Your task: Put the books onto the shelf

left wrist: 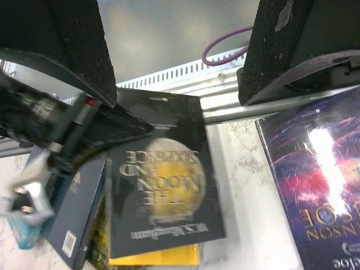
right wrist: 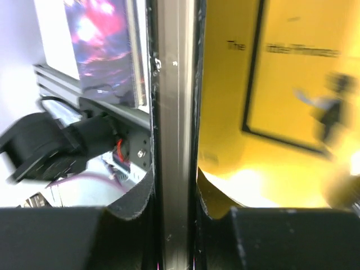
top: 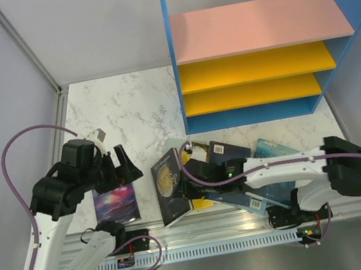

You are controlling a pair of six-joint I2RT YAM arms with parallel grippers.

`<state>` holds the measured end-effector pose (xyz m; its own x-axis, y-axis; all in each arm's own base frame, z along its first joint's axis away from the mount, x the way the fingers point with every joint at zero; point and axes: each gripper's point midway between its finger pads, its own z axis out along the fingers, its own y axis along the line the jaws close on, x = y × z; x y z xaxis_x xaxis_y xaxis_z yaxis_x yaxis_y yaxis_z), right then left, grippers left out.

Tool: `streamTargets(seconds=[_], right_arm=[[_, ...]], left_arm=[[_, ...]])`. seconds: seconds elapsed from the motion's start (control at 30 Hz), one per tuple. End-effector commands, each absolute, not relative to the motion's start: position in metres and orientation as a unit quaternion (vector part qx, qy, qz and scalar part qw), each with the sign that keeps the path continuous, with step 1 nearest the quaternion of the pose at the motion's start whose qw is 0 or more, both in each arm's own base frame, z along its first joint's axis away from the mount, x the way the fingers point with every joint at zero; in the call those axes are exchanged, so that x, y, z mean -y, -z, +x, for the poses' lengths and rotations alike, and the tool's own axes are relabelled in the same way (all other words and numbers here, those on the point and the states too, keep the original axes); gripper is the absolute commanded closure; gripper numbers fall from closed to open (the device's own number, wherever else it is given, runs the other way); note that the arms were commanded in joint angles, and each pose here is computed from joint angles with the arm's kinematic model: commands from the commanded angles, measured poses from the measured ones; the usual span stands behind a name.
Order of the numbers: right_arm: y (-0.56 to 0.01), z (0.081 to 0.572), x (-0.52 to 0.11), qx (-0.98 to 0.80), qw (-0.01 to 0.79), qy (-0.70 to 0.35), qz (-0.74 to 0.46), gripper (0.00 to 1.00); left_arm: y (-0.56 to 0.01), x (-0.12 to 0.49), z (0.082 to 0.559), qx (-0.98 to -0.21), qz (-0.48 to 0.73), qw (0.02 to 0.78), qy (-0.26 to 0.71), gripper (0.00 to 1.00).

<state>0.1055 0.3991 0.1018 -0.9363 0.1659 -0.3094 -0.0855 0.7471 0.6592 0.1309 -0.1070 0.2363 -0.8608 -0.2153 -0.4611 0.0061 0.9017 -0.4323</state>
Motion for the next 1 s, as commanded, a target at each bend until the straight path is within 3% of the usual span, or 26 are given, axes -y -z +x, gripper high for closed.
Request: streamTargets(seconds=[0.0, 0.13, 0.43, 0.6, 0.73, 0.97], right_arm=[[-0.171, 0.127, -0.357, -0.898, 0.262, -0.350, 0.053, 1.00], [-0.243, 0.122, -0.334, -0.859, 0.286, -0.420, 0.057, 1.00], [-0.366, 0.089, -0.316, -0.764, 0.272, -0.584, 0.028, 1.00], [-0.381, 0.080, -0.315, -0.743, 0.267, -0.614, 0.012, 1.00], [-0.411, 0.074, -0.311, -0.683, 0.267, -0.680, 0.018, 1.00], [-0.410, 0.065, -0.312, -0.647, 0.241, -0.723, 0.023, 1.00]], left_arm=[[-0.263, 0.110, 0.136, -0.927, -0.020, 0.295, 0.229, 0.09], [-0.279, 0.122, 0.141, -0.911, -0.007, 0.316, 0.266, 0.07], [-0.344, 0.184, 0.124, -0.801, 0.052, 0.336, 0.493, 0.02], [-0.365, 0.202, 0.118, -0.749, 0.066, 0.327, 0.573, 0.02], [-0.347, 0.204, 0.123, -0.759, 0.051, 0.308, 0.571, 0.03], [-0.345, 0.205, 0.125, -0.742, 0.034, 0.316, 0.591, 0.05]])
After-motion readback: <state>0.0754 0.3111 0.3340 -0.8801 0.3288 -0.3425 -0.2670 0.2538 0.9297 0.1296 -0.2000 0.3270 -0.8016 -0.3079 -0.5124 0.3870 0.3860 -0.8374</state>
